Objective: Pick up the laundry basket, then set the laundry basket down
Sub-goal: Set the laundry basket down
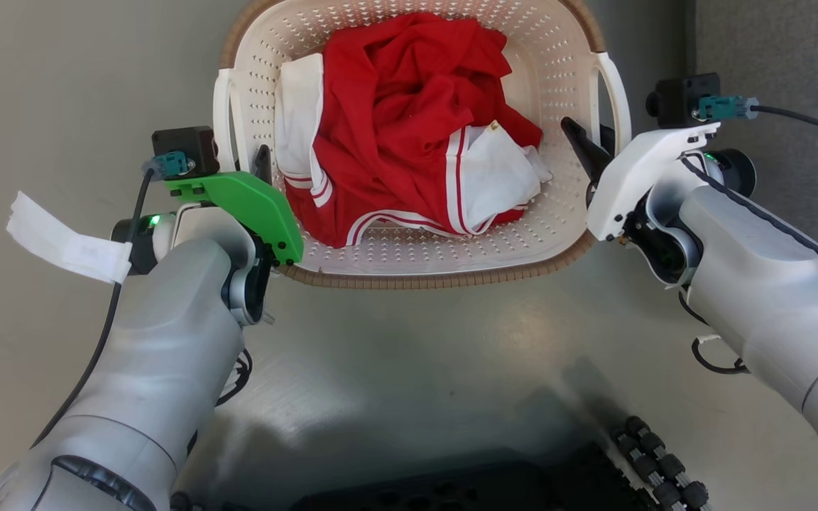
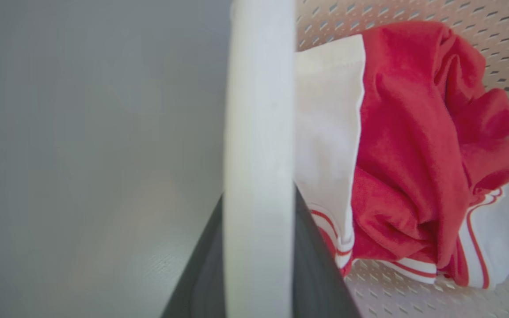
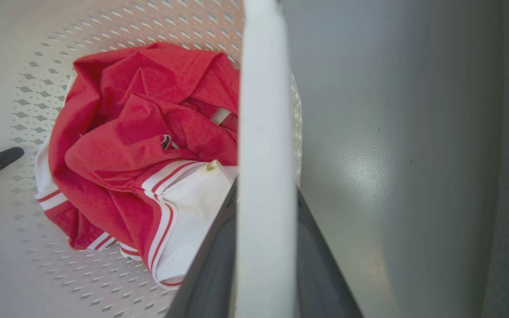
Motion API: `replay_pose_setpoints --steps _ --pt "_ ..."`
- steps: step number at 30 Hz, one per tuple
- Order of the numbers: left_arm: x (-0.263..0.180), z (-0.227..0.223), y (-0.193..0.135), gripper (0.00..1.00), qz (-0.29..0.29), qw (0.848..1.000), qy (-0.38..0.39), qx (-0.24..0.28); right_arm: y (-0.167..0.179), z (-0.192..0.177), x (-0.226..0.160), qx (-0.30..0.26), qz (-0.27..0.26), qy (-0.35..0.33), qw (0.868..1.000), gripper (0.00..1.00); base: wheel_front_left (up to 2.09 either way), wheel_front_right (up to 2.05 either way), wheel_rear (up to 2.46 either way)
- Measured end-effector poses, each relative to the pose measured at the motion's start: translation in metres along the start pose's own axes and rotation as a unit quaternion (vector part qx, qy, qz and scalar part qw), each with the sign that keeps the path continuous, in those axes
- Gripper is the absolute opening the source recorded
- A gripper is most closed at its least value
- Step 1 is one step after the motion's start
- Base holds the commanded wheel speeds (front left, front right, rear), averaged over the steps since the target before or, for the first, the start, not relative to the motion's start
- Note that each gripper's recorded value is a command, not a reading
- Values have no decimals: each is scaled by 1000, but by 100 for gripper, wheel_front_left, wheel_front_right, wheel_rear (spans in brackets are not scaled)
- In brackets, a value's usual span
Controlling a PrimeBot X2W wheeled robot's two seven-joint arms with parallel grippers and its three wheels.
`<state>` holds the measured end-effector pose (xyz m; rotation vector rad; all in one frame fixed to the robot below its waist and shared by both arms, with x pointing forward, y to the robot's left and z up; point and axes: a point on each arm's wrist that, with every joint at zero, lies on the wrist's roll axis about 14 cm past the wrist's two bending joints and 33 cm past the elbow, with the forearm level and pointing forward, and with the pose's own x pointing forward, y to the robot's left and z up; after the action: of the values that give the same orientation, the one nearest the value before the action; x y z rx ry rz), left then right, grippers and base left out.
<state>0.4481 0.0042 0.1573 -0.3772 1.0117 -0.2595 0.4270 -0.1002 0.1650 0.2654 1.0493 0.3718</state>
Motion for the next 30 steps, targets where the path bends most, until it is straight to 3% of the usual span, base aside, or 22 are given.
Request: replay_pose_setpoints --steps 30 --pt "28 -20 18 0 10 1000 20 -3 -13 -18 29 5 -1 12 1000 0 0 0 0"
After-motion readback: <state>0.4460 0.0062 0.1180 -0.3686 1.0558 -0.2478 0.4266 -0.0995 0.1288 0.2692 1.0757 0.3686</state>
